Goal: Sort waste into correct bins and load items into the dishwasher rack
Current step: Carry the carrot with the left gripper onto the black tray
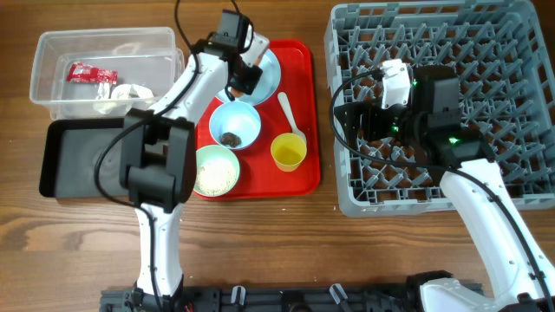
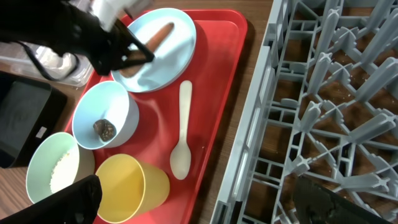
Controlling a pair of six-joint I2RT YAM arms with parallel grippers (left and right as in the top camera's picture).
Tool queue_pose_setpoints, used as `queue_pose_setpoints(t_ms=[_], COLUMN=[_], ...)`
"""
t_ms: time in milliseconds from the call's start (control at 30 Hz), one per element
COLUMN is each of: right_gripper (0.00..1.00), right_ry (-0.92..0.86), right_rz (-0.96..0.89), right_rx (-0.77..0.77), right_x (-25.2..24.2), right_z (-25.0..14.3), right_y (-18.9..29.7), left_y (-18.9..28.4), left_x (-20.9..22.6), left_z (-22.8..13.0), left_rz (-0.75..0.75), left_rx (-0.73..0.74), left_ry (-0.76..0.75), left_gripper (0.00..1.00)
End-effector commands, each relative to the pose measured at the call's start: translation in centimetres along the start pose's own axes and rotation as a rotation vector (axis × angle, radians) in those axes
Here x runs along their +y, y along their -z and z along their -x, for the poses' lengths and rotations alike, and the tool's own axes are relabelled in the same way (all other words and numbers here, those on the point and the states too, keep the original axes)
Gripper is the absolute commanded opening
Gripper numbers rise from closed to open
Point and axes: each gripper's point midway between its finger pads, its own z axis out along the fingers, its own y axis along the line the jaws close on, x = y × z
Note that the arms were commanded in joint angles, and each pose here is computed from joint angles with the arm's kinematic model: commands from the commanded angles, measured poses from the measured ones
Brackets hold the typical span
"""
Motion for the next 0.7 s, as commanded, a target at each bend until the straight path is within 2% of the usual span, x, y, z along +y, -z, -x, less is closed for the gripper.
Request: queue_pose_setpoints(t_ms=[0, 67, 133, 167, 233, 300, 367, 433, 467, 567, 667], right_gripper=[1.0, 1.0, 1.0, 1.0, 1.0, 1.0, 1.0, 0.99, 1.0, 1.0, 1.0], right_ry=[-0.004, -0.004, -0.004, -0.004, -0.004, -0.003, -0.003, -0.003, -0.003, -0.003, -0.003], right_rz=[0.023, 0.023, 0.023, 0.023, 0.023, 0.023, 0.023, 0.023, 0.023, 0.023, 0.023], right_rx=[-0.005, -0.005, -0.006, -0.006, -0.006, -0.007, -0.007, -0.007, -0.007, -0.007, -0.007], right_x=[0.5, 0.5, 0.5, 0.5, 0.5, 0.5, 0.5, 0.5, 0.5, 0.5, 0.5], right_z=[0.6, 0.6, 0.6, 0.6, 0.6, 0.6, 0.6, 0.6, 0.6, 0.6, 0.6], right_y=[0.0, 0.0, 0.0, 0.0, 0.0, 0.0, 0.0, 0.0, 0.0, 0.0, 0.0], left_y=[15.1, 21.4, 25.9, 29.4, 31.9, 33.9, 34.0, 32.4, 31.5, 27.8, 22.7], left_x=[5.2, 6.9, 7.2, 7.6, 8.8, 11.3, 13.0, 14.5, 15.0, 15.5, 15.3], left_z=[6.0, 4.6, 2.4, -0.6, -3.9, -8.8, -12.5, -16.9, -18.4, -22.6, -26.7], left_rz=[0.274, 0.384, 0.434, 0.492, 0.584, 0.713, 0.76, 0.796, 0.811, 0.851, 0.89], left_rx=[-0.272, -0.318, -0.314, -0.276, -0.23, -0.168, -0.135, -0.116, -0.112, -0.079, -0.04], left_ry=[0.291, 0.442, 0.496, 0.516, 0.597, 0.822, 1.086, 1.465, 1.596, 1.863, 1.977], left_gripper=[0.04, 0.04, 0.04, 0.04, 0.04, 0.04, 0.04, 0.04, 0.05, 0.08, 0.12])
